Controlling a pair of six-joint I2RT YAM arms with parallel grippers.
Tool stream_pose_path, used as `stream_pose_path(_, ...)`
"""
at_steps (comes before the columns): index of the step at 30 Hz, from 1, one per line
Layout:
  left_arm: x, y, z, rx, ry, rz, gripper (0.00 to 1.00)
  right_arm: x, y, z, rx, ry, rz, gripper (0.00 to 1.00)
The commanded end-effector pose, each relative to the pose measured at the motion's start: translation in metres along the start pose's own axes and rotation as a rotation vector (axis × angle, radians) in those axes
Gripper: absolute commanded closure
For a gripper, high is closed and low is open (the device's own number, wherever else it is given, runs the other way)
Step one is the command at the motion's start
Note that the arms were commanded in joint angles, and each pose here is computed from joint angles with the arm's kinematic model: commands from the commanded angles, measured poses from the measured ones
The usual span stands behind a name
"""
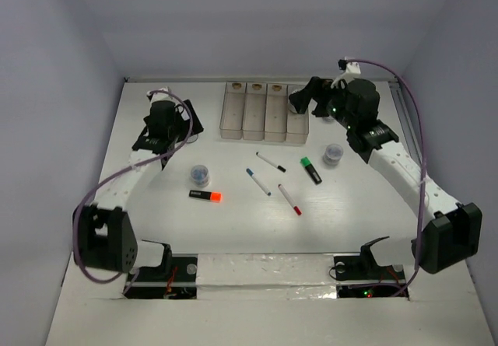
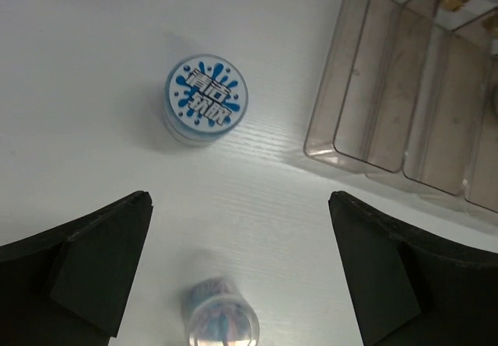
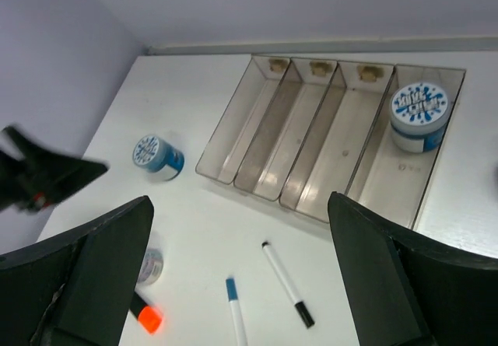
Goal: Sort the stationery into containers
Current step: Pick up the stationery from the center of the board.
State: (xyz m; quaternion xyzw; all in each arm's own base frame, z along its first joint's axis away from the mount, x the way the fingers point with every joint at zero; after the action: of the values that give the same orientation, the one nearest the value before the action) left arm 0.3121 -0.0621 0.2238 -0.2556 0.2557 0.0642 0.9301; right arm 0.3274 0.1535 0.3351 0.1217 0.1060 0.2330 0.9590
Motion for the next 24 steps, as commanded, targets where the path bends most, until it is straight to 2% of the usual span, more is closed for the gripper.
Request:
stream_pose_path(1,0.027,-0.007,0.022,0.05,-0.034,0.067,0.02,-0.021,0.012,0.007,0.006,-0.064,0.055,0.0)
stream_pose_path(4,0.058,-0.003,0.021,0.119,-0.02,0.195,0.03,-0.031,0.014,0.002,0.009,-0.049,0.075,0.0)
stream_pose_path(5,0.072,0.006,0.009,0.158,0.02,0.233,0.03,-0.037,0.016,0.004,0.008,-0.055,0.086,0.0)
stream_pose_path(11,0.104,0.007,0.001,0.224,0.074,0.243,0.09,-0.048,0.018,-0.005,-0.016,-0.041,0.094,0.0)
stream_pose_path(15,0.114,0.008,-0.001,0.244,0.08,0.248,0.13,-0.05,0.018,-0.005,-0.017,-0.042,0.097,0.0)
stream_pose_path(20,0.121,0.006,0.003,0.25,0.056,0.247,0.23,-0.045,0.017,-0.011,-0.018,-0.02,0.103,0.0)
stream_pose_path(24,0.13,0.007,-0.004,0.25,0.084,0.24,0.27,-0.043,0.017,-0.012,-0.013,-0.012,0.107,0.0)
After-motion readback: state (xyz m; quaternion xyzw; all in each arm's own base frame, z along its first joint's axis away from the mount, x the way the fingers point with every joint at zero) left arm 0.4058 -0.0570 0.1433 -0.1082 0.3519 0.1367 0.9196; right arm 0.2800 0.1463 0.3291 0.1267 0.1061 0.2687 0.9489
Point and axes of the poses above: each gripper's point midway between its finger pads, its own x axis out along the fingers, its own y axis along the line the jaws close on, z = x × y, the point moved 9 cm from there along -x, back along the fingers, and after that the axes turned 9 degrees about -x, right-handed, at the moved point
